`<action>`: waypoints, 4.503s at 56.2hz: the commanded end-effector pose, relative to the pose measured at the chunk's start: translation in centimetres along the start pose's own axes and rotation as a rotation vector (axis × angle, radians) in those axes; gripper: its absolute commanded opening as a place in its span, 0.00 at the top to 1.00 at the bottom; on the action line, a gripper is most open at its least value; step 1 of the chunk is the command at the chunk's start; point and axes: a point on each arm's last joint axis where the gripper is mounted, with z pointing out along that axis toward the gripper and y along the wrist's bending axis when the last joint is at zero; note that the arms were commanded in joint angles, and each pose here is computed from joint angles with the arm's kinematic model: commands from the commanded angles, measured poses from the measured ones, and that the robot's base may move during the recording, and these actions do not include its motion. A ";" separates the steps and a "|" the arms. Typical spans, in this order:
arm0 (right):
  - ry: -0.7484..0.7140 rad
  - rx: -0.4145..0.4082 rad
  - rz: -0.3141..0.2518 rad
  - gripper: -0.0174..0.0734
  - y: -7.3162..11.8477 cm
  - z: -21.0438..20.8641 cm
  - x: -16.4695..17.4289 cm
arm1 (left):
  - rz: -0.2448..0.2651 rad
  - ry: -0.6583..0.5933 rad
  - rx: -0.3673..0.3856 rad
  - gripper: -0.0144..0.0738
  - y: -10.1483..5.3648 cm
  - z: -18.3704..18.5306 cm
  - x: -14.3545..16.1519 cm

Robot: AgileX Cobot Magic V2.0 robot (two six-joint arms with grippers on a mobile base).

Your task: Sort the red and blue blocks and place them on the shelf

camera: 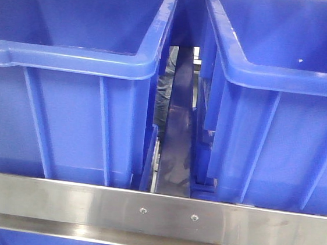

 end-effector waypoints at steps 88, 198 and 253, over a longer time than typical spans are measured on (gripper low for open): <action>-0.328 -0.013 -0.033 0.75 -0.1 -11.6 2.0 | -0.002 -0.608 -0.032 0.75 0.0 -12.5 4.8; -0.296 0.119 -0.083 0.75 -1.3 -8.4 12.8 | -0.007 -0.543 -0.289 0.75 2.3 -11.4 10.9; -0.296 0.119 -0.083 0.75 -1.3 -8.4 12.8 | 0.013 -0.591 -0.266 0.75 1.9 -10.6 17.8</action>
